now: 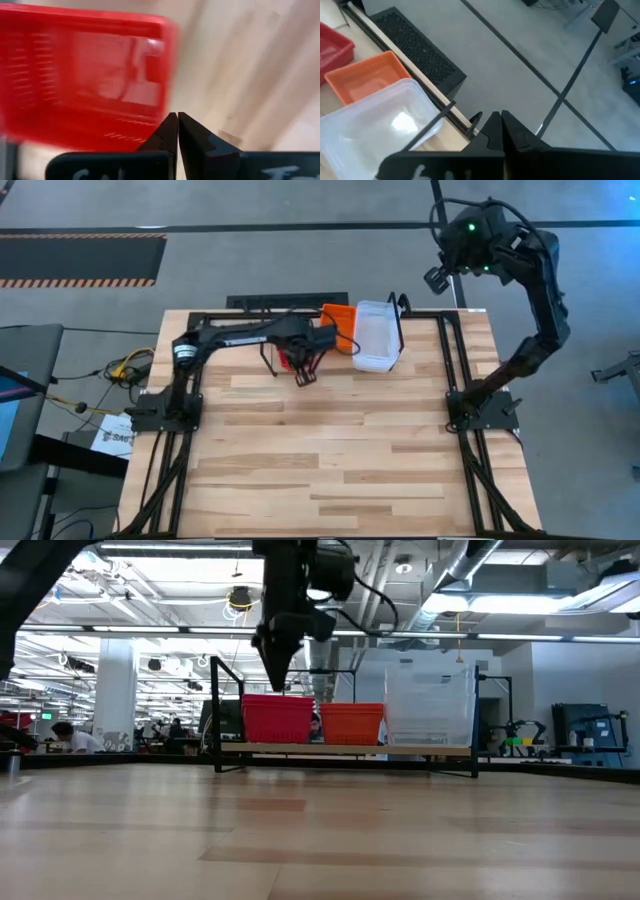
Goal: Stack baskets on shelf by color
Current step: Adjust the bins on the shelf
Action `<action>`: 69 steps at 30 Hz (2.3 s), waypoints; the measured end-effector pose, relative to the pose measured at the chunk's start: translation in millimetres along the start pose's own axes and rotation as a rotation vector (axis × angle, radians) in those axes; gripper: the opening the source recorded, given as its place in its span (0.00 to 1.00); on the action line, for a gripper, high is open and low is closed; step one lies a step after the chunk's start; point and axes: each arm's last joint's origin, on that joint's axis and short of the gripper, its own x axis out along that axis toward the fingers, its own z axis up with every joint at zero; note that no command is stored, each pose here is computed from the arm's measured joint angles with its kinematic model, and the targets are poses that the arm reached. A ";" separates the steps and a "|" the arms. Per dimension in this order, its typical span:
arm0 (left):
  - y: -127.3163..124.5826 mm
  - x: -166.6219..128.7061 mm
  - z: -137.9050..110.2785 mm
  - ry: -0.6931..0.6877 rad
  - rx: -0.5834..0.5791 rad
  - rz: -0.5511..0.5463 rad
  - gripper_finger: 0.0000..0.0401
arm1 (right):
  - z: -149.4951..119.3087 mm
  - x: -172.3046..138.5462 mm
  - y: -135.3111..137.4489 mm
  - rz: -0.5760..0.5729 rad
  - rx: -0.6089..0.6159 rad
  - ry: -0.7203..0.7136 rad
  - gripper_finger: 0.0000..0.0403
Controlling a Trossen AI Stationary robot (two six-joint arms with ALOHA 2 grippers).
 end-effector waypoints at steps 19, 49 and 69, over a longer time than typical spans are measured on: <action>-16.6 25.9 5.9 0.068 0.050 0.125 0.00 | 9.9 56.6 -11.2 0.008 -0.059 0.142 0.00; -14.1 14.9 -12.8 0.167 -0.091 0.305 0.00 | 10.9 59.6 -10.1 0.024 -0.089 0.145 0.00; -23.7 4.9 7.2 -0.054 0.162 0.271 0.00 | 10.8 59.4 -10.0 0.026 -0.088 0.144 0.00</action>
